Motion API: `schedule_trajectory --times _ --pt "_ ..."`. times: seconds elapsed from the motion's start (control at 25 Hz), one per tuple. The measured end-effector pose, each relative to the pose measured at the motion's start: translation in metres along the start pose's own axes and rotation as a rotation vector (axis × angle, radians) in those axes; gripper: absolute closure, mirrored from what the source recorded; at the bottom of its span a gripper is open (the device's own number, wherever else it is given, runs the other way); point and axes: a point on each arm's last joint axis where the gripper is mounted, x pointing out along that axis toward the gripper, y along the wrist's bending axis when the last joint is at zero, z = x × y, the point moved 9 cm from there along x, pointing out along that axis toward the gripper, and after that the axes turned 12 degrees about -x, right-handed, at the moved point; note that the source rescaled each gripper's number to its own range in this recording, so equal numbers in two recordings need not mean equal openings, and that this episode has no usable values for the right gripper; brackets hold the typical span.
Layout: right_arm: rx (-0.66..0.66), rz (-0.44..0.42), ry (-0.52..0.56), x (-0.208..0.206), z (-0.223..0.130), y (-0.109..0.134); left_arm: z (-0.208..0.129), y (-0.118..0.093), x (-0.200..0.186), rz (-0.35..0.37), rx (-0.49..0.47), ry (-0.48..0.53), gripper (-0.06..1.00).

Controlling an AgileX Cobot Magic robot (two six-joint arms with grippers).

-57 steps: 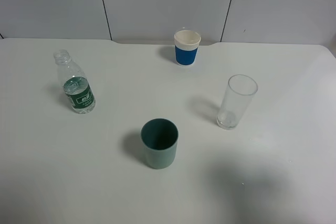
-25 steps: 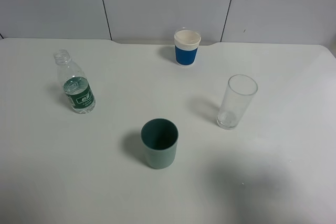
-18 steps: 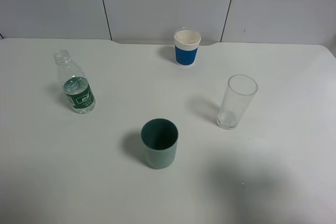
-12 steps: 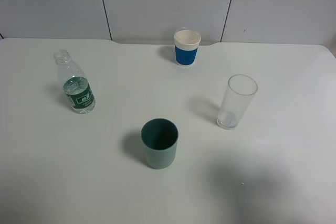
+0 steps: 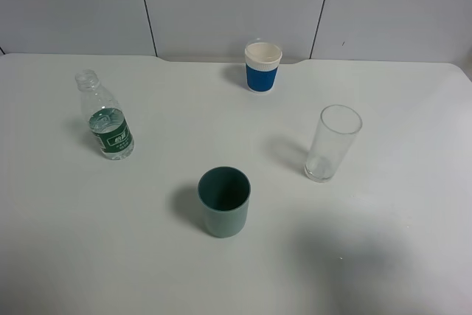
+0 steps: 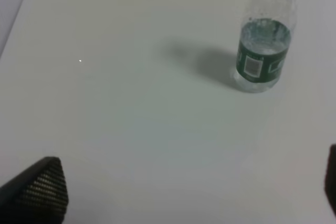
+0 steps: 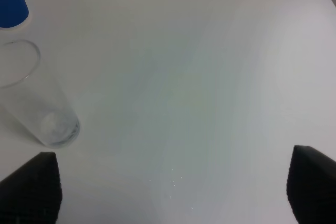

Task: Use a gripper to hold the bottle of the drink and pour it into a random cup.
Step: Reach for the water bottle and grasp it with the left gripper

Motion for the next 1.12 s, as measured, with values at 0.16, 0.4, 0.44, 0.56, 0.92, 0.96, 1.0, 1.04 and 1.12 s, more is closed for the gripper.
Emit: schedule_trajectory --times 0.16,0.4,0.44,0.56,0.92,0.96,1.0,1.04,1.12 --pt "0.0 0.0 0.0 0.0 0.0 0.0 0.0 0.0 0.0 0.0 0.0 0.0 -0.06" --pt "0.0 0.0 0.0 0.0 0.0 0.0 0.0 0.0 0.0 0.0 0.0 0.0 -0.06" --pt "0.0 0.0 0.0 0.0 0.0 0.0 0.0 0.0 0.0 0.0 0.0 0.0 -0.06" --pt "0.0 0.0 0.0 0.0 0.0 0.0 0.0 0.0 0.0 0.0 -0.004 0.0 -0.06" --pt "0.0 0.0 0.0 0.0 0.0 0.0 0.0004 0.0042 -0.0001 0.023 -0.035 -0.003 -0.06" --pt "0.0 0.0 0.0 0.0 0.0 0.0 0.0006 0.0058 -0.0001 0.032 -0.044 -0.004 -0.06" --pt "0.0 0.0 0.0 0.0 0.0 0.0 0.0007 0.0068 -0.0002 0.038 -0.048 -0.005 -0.06" --pt "0.0 0.0 0.0 0.0 0.0 0.0 0.0009 0.0073 -0.0002 0.04 -0.051 -0.006 -0.06" --pt "0.0 0.0 0.0 0.0 0.0 0.0 0.0042 0.0072 -0.0003 0.042 -0.051 -0.007 -0.06"
